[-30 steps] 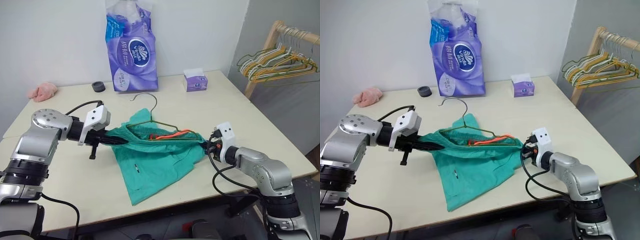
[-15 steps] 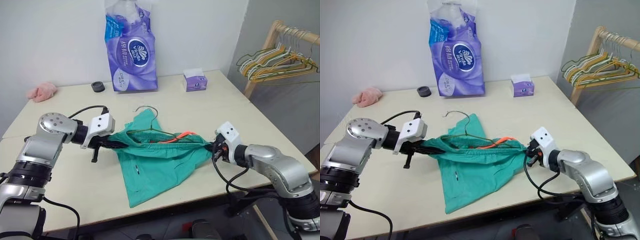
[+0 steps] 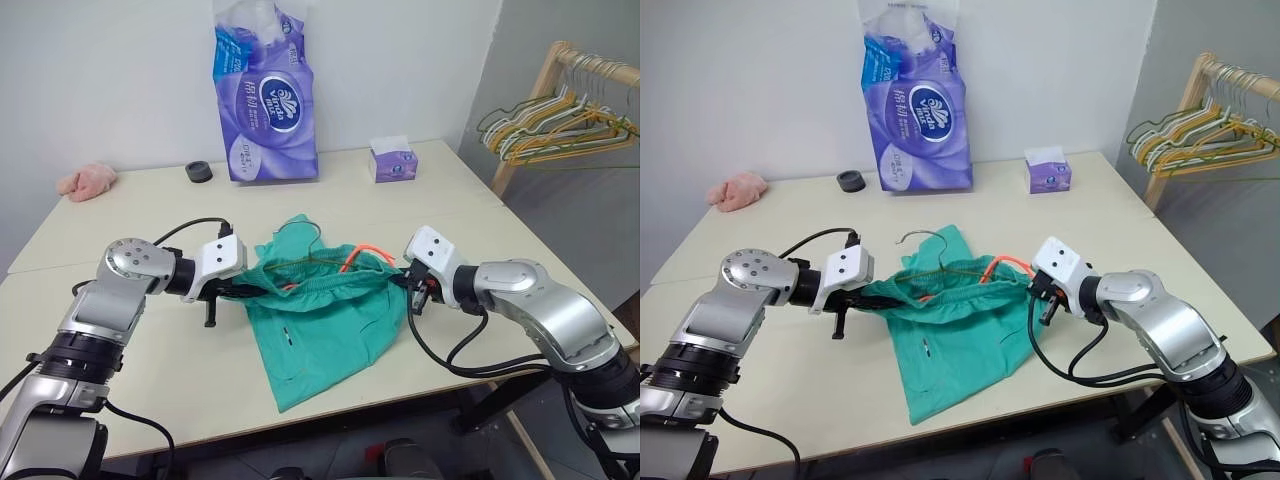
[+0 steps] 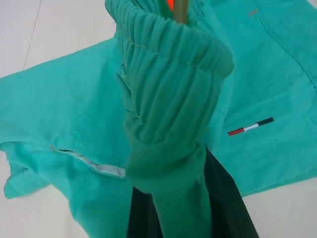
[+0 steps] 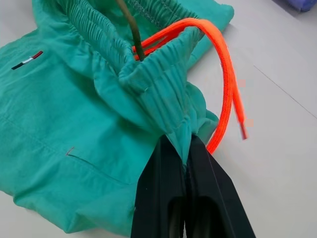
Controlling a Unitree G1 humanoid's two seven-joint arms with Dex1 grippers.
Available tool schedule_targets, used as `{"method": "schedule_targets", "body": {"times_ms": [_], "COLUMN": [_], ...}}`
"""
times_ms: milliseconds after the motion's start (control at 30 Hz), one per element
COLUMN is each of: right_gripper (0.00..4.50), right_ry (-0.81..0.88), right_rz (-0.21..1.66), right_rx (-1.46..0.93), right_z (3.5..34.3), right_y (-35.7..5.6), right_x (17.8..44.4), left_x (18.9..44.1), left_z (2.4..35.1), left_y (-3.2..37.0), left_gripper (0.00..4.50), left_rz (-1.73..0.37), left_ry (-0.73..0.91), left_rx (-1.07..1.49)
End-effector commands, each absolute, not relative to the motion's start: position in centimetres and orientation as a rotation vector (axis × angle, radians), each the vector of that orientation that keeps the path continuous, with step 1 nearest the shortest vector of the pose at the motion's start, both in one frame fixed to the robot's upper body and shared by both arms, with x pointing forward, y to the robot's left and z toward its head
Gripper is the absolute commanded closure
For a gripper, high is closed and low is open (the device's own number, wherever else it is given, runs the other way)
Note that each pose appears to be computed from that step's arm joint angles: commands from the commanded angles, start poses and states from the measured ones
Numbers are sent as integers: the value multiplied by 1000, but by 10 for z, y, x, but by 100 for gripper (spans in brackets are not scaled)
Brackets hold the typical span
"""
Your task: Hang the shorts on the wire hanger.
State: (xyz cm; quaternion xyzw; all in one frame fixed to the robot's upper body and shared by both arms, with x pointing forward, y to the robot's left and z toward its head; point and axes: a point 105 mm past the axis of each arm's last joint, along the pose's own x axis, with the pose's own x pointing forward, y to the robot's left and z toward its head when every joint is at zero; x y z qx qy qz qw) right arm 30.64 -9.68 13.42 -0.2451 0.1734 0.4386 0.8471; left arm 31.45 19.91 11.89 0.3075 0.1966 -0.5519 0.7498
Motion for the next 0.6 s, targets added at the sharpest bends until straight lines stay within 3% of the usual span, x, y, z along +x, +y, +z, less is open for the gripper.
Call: {"method": "schedule_targets", "body": {"times_ms": [33,467,600], "right_gripper": [444,12,1], "right_ry": [334,358,408], "right_rz": [960,917,918], "right_rx": [-542,-582,-581], "right_z": [142,150,139], "right_y": [-93,-119,-121], "right_x": [301,299,297], "left_x": [313,313,314], "left_z": [127,125,126], "left_y": [195,185,182], "left_gripper": [450,450,450], "left_rz": [-1206,-1232,-1240], "left_ry": [386,371,362], "left_rx": [681,655,654]}}
